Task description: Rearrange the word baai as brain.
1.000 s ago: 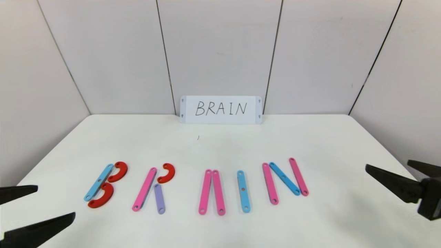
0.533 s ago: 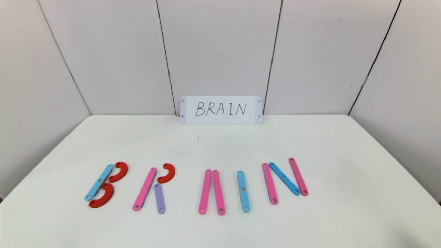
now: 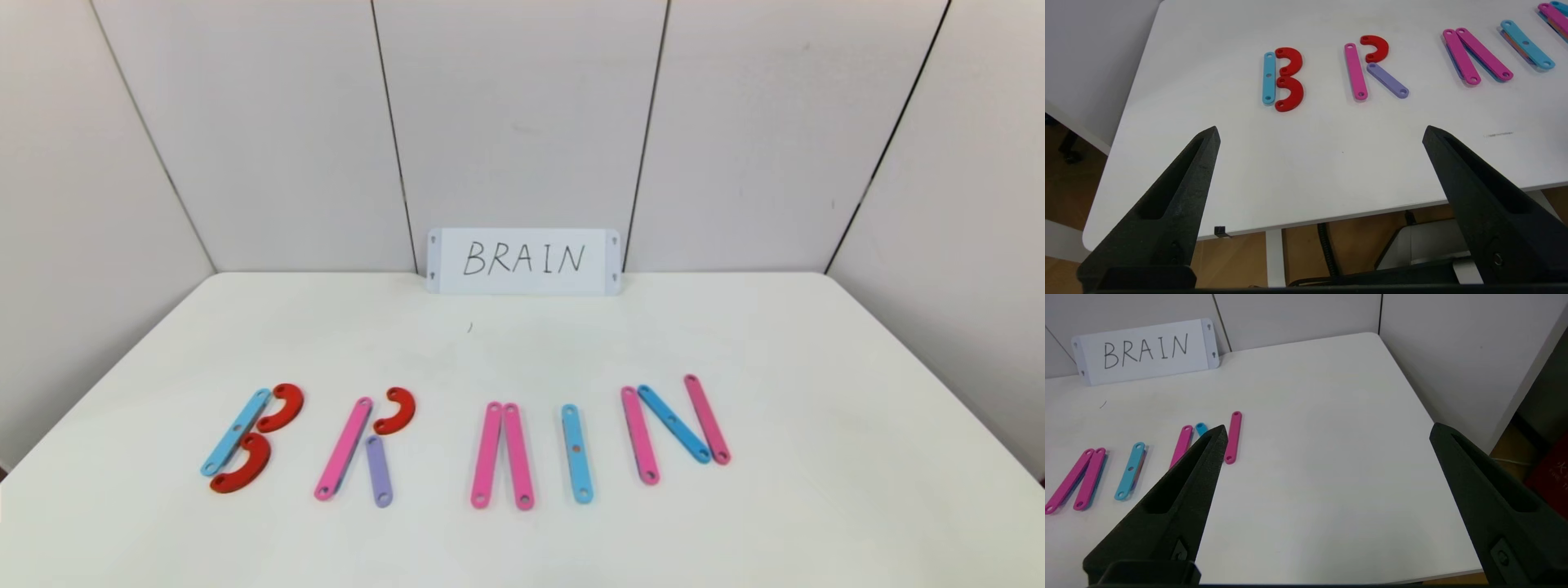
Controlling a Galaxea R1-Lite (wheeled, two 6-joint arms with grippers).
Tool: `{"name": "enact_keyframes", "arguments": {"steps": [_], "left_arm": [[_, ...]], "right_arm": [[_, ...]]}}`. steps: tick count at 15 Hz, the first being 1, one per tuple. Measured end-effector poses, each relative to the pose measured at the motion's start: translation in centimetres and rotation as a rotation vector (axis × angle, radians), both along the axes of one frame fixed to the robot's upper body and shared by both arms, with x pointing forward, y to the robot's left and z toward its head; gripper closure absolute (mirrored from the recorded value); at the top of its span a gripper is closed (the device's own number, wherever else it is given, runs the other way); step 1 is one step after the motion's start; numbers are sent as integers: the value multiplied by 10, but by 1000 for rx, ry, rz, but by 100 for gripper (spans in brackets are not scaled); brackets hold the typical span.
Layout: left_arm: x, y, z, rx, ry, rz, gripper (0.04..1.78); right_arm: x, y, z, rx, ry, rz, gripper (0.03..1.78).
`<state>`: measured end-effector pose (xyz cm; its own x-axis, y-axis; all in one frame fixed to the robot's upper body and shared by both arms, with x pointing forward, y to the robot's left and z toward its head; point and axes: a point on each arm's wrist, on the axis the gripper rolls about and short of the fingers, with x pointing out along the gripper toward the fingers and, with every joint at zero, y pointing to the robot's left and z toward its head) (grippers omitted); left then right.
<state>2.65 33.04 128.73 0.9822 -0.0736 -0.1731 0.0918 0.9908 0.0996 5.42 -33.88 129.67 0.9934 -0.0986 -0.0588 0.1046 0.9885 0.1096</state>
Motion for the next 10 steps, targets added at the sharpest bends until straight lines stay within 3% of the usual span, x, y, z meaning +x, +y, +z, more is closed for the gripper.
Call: {"name": "enact_keyframes", "arguments": {"steps": [2, 7, 10], "left_arm": [[-11, 0, -6, 5, -57, -7, 8], [-21, 2, -23, 10, -154, 28, 8], [-9, 2, -30, 8, -222, 43, 8]], "right_arm": [[-10, 0, -5, -17, -41, 6, 8], [-22, 3, -36, -85, -100, 118, 8], [-14, 3, -56, -100, -126, 121, 8]]}}
